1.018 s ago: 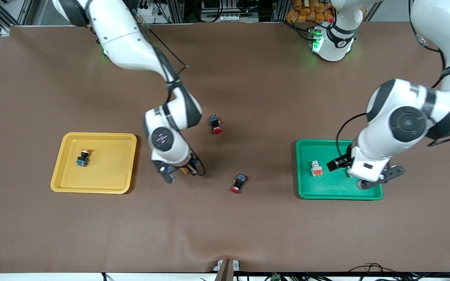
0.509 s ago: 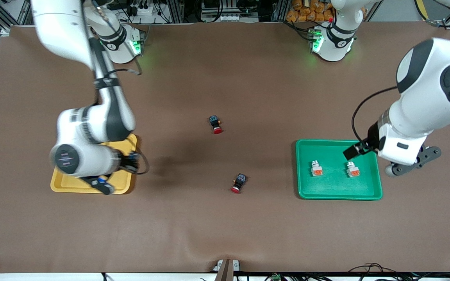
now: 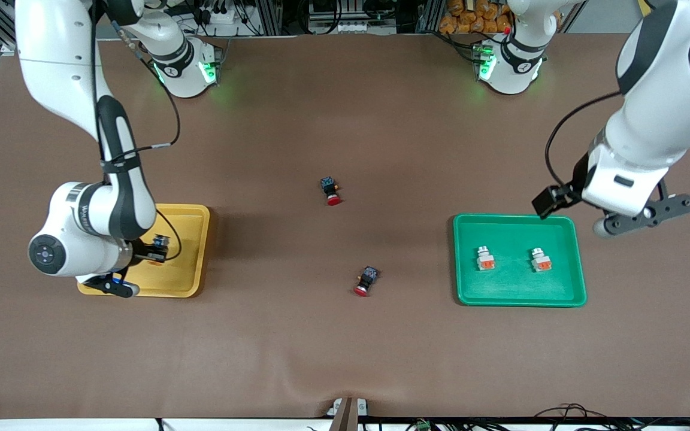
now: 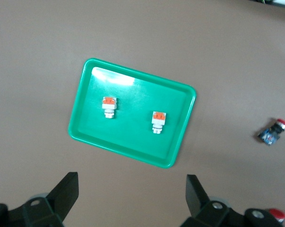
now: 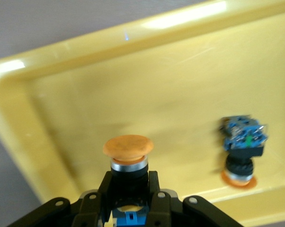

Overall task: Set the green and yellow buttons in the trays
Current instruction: 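Carry the right gripper's button to the yellow tray while the left gripper withdraws, then open the right gripper over the yellow tray while the left gripper returns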

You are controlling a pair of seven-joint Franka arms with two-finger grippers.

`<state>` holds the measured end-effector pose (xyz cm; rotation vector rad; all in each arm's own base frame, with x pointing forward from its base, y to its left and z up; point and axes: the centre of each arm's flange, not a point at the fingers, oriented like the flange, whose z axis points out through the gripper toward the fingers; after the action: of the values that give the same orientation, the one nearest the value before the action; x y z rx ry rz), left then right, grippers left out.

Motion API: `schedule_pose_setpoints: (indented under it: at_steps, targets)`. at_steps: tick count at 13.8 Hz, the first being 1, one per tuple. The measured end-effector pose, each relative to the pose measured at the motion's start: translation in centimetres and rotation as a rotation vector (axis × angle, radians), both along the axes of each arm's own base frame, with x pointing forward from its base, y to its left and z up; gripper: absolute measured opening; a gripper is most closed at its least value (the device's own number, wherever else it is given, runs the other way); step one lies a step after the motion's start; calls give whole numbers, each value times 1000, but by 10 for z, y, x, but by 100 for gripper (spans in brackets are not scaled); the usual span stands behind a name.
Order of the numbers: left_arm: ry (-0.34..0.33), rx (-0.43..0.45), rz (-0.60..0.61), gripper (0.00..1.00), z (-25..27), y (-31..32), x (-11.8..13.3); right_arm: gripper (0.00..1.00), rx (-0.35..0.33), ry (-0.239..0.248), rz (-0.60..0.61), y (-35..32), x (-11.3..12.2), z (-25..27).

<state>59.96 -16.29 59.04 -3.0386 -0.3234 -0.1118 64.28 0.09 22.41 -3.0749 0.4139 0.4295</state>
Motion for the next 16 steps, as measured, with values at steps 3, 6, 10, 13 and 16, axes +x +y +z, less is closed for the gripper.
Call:
schedule_pose_setpoints:
  at_steps: [3,6,10,13,16]
  targets:
    - [-16,22,-91,100,17,8,-6,33,-4,-14,10,1,-7,-18]
    - [23,16,-138,100,33,31,-17,39,-3,-12,13,3,-9,-21]
    - [76,-59,-133,100,51,87,-38,79,10,-31,24,13,-2,-10]
    - [82,-56,-123,100,55,108,-58,100,98,-58,25,40,21,49]
    - [83,-51,-114,100,59,113,-75,100,132,-157,70,52,53,153]
